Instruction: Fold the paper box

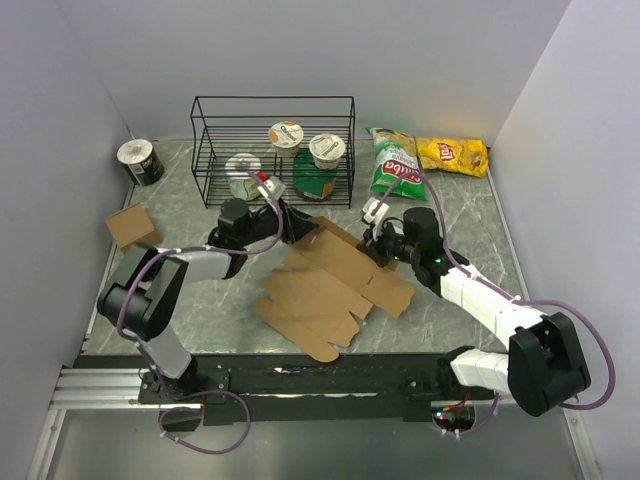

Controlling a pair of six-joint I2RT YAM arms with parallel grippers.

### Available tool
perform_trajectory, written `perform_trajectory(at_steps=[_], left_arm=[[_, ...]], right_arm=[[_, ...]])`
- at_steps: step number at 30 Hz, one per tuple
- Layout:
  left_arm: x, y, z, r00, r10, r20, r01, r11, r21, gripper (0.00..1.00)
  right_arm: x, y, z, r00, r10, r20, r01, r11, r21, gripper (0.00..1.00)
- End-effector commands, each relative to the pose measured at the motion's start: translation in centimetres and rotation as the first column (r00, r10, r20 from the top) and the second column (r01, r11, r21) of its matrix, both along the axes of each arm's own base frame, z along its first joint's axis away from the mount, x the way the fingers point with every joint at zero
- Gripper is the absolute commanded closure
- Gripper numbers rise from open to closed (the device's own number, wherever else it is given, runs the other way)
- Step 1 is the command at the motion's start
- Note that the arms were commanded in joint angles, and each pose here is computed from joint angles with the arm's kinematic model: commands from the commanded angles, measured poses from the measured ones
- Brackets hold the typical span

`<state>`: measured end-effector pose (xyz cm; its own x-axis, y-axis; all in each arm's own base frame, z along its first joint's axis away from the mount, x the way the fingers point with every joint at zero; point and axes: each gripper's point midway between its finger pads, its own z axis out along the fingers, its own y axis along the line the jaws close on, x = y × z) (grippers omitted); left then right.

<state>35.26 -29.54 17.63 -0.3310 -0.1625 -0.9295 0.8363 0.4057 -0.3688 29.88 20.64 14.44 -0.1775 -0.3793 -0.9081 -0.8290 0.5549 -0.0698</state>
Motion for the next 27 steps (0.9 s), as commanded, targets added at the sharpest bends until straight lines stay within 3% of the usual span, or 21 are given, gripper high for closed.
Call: perform_trajectory(at_steps=[1, 5, 14, 19, 27], left_arm=[[0.2, -1.2, 1.6, 0.996, 0.080, 0.031, -0.081, 0.996, 0.040, 0.61], [0.6, -0.9, 0.6, 0.987, 0.159, -0.011, -0.158, 0.985, 0.063, 0.63], [-0.2, -2.2, 0.2, 0.981, 0.155, -0.116, -0.154, 0.988, 0.011, 0.62], [0.2, -2.2, -0.2, 0.947, 0.244, -0.209, -0.248, 0.969, 0.006, 0.61], [0.8, -2.5, -2.0, 0.892, 0.398, -0.215, -0.380, 0.917, 0.122, 0.66]], right_arm=[[1.2, 0.3, 2.2, 0.997, -0.017, 0.080, 0.015, 0.999, 0.032, 1.00], [1.4, 0.1, 2.4, 0.995, -0.031, 0.096, 0.028, 0.999, 0.032, 1.00], [1.8, -0.6, 2.3, 0.991, -0.071, 0.111, 0.070, 0.997, 0.014, 1.00], [2.1, -0.9, 2.5, 0.987, -0.100, 0.125, 0.098, 0.995, 0.018, 1.00], [2.3, -1.3, 2.7, 0.979, -0.139, 0.151, 0.138, 0.990, 0.015, 1.00]])
